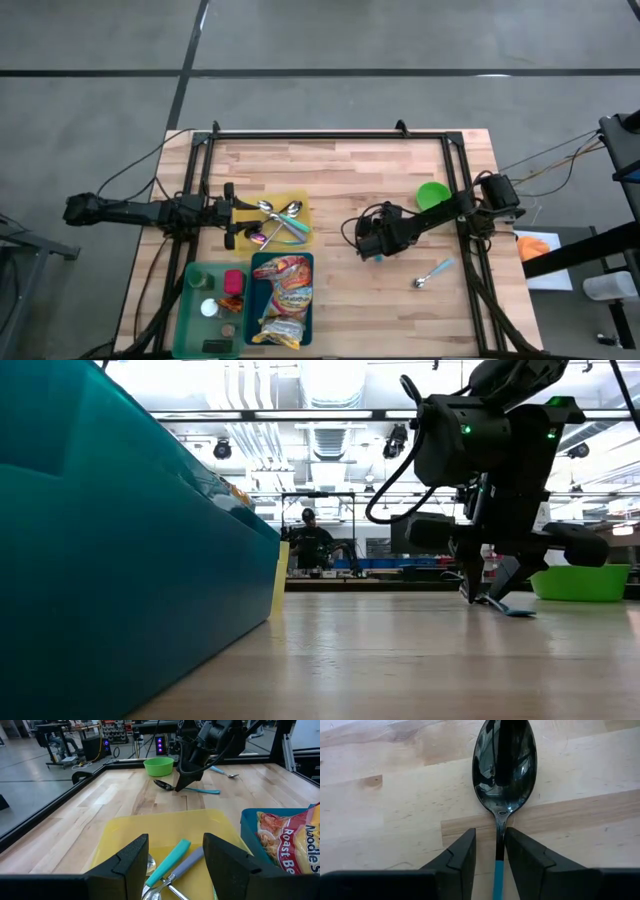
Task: Pick & Place Food Item
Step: Put the blue spoon into the yellow bin
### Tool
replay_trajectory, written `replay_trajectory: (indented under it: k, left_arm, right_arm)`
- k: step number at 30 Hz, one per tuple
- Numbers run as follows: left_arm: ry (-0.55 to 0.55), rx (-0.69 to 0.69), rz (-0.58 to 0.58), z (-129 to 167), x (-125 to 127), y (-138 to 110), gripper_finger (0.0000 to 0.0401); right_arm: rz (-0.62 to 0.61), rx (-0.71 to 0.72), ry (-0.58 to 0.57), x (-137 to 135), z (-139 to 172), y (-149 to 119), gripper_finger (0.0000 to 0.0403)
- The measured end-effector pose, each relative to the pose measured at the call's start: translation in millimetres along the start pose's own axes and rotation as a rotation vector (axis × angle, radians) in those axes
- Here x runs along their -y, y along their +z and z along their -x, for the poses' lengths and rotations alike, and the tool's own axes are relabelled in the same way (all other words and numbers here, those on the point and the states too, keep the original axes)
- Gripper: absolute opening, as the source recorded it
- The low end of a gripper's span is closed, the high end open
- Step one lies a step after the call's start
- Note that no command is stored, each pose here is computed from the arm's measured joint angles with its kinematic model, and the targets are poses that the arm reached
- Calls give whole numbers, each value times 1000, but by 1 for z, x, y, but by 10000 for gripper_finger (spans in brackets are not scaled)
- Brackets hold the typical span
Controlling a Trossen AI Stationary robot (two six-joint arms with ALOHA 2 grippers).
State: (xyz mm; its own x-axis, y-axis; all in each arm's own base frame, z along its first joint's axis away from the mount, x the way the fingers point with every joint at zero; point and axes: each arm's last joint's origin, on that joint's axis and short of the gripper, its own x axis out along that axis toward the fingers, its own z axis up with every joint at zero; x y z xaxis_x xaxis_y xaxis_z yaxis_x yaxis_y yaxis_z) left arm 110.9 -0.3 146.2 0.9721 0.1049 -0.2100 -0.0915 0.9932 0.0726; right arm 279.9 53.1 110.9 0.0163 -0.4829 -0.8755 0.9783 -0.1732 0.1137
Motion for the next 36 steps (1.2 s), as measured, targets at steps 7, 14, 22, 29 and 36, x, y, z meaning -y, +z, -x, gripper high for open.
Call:
replay_trajectory:
  k: [7, 14, 22, 29, 36]
  left_arm:
    - [-1, 0, 0, 0, 0, 0, 189]
    - [0, 0, 0, 0, 0, 0, 189]
    - [-1, 0, 0, 0, 0, 0, 189]
    - [-1, 0, 0, 0, 0, 0, 189]
    - [0, 0, 0, 0, 0, 0, 189]
  right_arm:
    - [8, 6, -13, 1, 0, 1, 55]
    - [12, 8, -16, 2, 1, 1, 28]
    - [19, 8, -15, 1, 1, 1, 27]
    - [30, 4, -3, 1, 3, 2, 27]
    - [31, 7, 12, 1, 6, 4, 27]
